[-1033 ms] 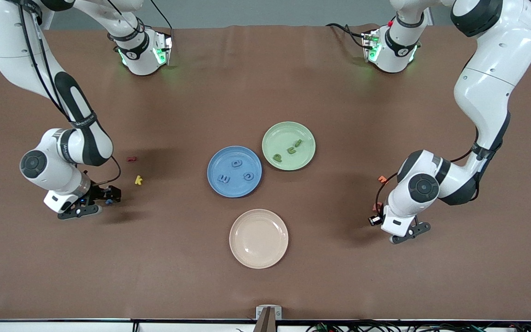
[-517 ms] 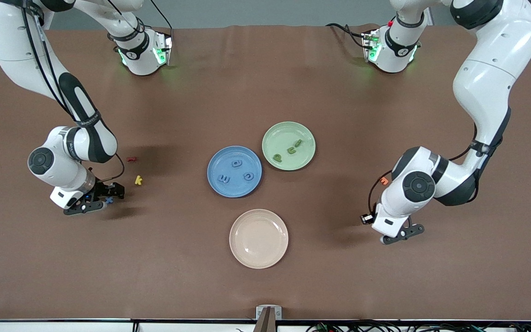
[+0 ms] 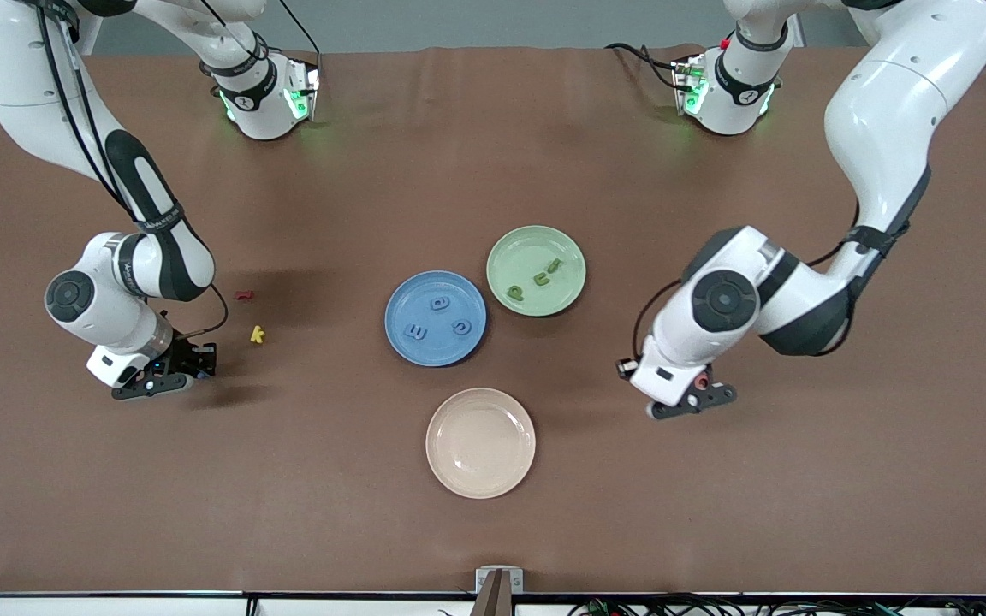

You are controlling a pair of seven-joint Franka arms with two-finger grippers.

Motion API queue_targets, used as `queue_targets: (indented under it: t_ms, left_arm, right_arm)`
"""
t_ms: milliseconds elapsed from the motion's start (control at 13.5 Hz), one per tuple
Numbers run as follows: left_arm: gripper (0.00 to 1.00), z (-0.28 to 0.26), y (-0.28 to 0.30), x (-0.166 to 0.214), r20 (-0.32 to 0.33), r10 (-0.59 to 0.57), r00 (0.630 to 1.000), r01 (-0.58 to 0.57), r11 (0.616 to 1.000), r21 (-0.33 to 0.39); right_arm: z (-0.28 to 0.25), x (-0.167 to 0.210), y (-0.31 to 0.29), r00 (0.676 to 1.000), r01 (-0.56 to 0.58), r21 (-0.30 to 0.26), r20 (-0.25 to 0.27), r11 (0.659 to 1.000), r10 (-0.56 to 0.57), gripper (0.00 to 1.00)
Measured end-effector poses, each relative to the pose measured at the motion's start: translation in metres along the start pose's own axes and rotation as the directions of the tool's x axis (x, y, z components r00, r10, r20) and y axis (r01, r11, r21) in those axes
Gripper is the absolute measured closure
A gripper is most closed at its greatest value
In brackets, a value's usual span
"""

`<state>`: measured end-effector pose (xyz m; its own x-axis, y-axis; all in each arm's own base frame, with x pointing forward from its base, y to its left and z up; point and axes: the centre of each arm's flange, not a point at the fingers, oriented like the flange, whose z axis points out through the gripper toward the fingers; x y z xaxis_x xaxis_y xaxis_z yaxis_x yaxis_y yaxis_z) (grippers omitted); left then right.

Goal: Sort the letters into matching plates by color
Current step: 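Grasp the green N with the left gripper while the right gripper grasps the x, then place the N on the green plate and the x on the blue plate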

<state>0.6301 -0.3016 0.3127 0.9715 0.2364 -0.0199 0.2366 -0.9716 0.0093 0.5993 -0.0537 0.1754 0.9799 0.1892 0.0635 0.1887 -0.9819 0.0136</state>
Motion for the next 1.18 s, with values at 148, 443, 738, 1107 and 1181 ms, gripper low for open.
queue_targets:
  t_ms: [148,443,738,1107,1181]
  left_arm:
    - [0.67,0.003,0.028,-0.033,0.02,-0.016,1.0,0.016,1.0,0.002]
    - [0.67,0.02,0.091,-0.115,0.042,-0.08,0.996,0.078,0.996,0.034]
    - [0.67,0.047,0.119,-0.182,0.065,-0.12,0.991,0.114,0.989,0.091]
    - [0.67,0.068,0.136,-0.24,0.107,-0.202,0.974,0.188,0.974,0.123]
    - [0.67,0.072,0.139,-0.252,0.109,-0.206,0.973,0.192,0.973,0.127]
  right_arm:
    - [0.0,0.0,0.0,1.0,-0.004,0.0,0.0,1.0,0.004,0.73]
    - [-0.002,0.004,-0.005,0.997,-0.049,0.017,0.058,0.999,0.048,0.73]
    - [-0.035,0.025,-0.068,0.971,-0.187,0.017,0.153,0.982,0.182,0.73]
    - [-0.076,0.032,-0.229,0.904,-0.403,-0.001,0.158,0.915,0.398,0.73]
    - [-0.078,0.029,-0.262,0.888,-0.439,0.001,0.155,0.898,0.434,0.73]
